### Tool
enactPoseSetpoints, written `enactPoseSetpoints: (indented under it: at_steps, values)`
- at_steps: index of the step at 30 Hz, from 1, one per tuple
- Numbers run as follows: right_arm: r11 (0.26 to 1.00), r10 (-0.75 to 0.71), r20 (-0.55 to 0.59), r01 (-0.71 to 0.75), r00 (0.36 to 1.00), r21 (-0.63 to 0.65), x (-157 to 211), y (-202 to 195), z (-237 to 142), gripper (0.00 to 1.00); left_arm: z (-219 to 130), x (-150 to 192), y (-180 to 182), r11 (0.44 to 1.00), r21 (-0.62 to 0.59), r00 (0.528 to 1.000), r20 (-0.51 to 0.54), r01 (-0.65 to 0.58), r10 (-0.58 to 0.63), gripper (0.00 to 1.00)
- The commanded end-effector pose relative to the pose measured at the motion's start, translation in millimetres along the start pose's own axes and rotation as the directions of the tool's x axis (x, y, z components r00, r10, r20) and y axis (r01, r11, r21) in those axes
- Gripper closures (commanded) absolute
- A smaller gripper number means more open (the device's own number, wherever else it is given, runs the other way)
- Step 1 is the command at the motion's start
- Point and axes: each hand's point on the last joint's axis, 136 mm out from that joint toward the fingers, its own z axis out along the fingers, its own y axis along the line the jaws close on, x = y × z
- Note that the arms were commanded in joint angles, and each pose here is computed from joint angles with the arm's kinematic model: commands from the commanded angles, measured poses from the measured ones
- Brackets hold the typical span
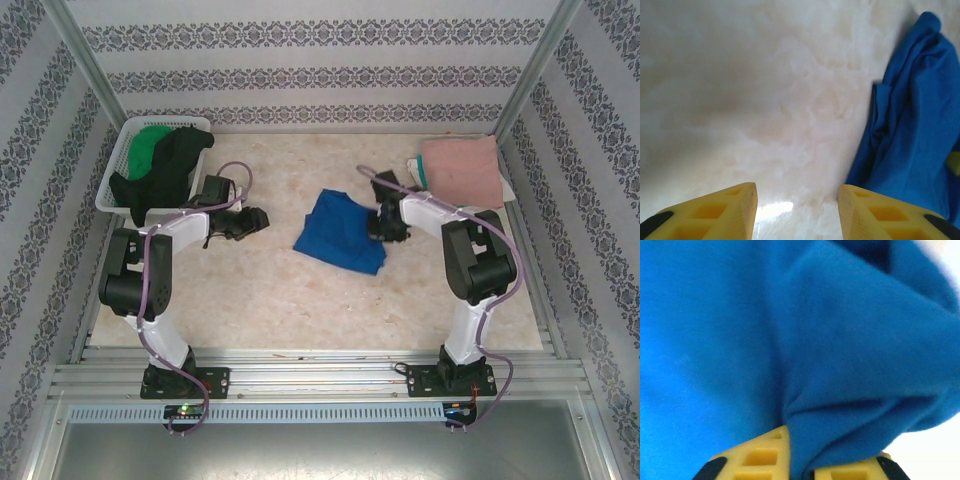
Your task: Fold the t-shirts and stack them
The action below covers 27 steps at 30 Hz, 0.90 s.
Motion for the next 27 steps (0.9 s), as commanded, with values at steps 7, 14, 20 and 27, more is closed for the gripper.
enactPoseSetpoints:
  at_steps: [7, 14, 20, 27]
  values:
    - [0.994, -0.074, 0.252, 0.051, 0.965, 0.096, 16, -13, -106, 0.48, -5, 65, -58, 0.991, 0.043, 0.992, -0.010, -0.128, 0.129, 0.53]
    - [0.988, -0.152, 0.262, 0.154, 0.953, 0.013, -61, 13, -80, 0.47, 47, 100, -85, 0.987, 0.088, 0.986, -0.087, -0.134, 0.141, 0.54]
    - [0.993, -0.094, 0.123, 0.085, 0.988, 0.077, -83, -2, -14, 0.55, 80, 85, -80, 0.990, 0.047, 0.986, -0.086, -0.136, 0.140, 0.54]
    - [0.999, -0.020, 0.065, 0.018, 0.998, 0.026, -13, -14, -3, 0.55, 96, 40, -64, 0.985, -0.027, 0.983, -0.079, -0.168, 0.165, 0.54]
